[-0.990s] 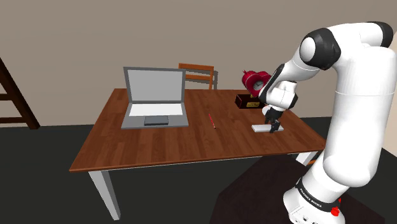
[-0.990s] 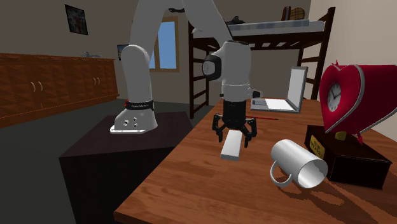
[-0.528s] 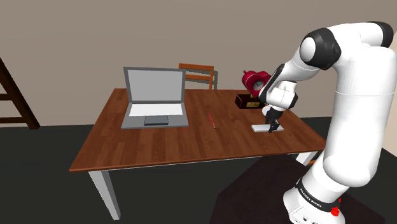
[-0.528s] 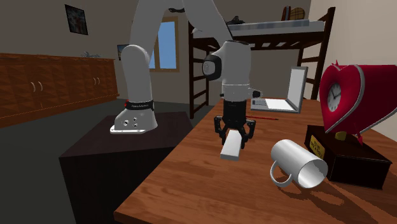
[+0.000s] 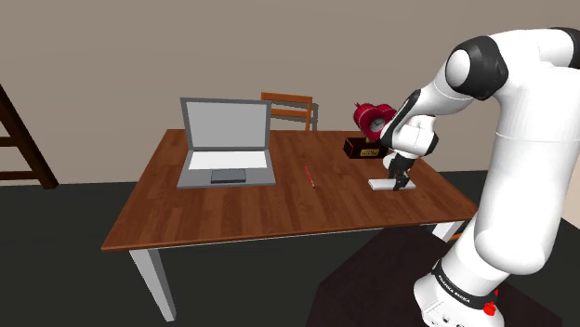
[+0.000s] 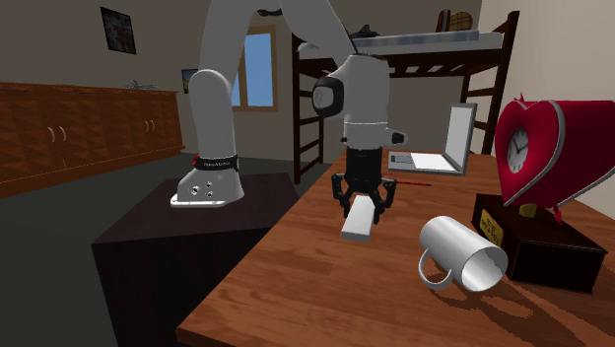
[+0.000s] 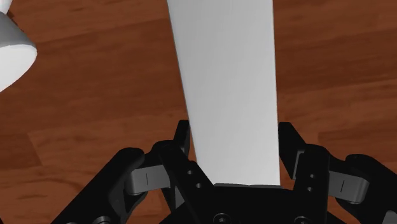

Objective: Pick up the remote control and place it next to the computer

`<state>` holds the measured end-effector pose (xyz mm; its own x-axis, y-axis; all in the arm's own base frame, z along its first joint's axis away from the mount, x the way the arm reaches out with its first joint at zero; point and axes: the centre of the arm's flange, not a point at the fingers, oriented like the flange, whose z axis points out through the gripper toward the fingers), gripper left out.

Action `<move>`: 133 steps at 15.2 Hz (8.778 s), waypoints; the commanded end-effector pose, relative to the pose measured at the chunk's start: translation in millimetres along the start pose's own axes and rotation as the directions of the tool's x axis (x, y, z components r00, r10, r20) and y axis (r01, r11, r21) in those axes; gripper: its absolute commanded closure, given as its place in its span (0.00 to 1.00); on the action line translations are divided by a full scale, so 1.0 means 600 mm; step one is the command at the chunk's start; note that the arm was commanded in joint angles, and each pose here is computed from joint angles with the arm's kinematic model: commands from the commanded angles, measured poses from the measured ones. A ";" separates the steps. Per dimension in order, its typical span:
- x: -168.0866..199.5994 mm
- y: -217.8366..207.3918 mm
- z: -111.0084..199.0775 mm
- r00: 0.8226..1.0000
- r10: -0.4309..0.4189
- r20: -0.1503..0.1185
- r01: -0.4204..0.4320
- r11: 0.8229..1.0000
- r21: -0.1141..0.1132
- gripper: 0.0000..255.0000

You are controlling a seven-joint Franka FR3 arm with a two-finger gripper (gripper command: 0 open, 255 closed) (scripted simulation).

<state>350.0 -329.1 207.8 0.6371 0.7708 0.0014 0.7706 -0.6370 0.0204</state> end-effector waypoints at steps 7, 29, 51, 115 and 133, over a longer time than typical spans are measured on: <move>-0.001 0.002 -0.069 1.000 0.000 0.000 0.000 1.000 0.000 1.00; -0.001 0.006 -0.263 1.000 0.000 0.000 0.000 1.000 0.000 1.00; -0.001 0.010 -0.456 1.000 0.000 0.000 0.000 1.000 0.000 1.00; 0.802 -0.135 -0.412 1.000 0.000 0.000 0.000 1.000 0.000 1.00; 0.802 -0.139 -0.253 1.000 0.000 0.000 0.000 1.000 0.000 1.00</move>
<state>589.6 96.6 364.0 0.6370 0.7709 0.0005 0.7707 -0.6368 0.0195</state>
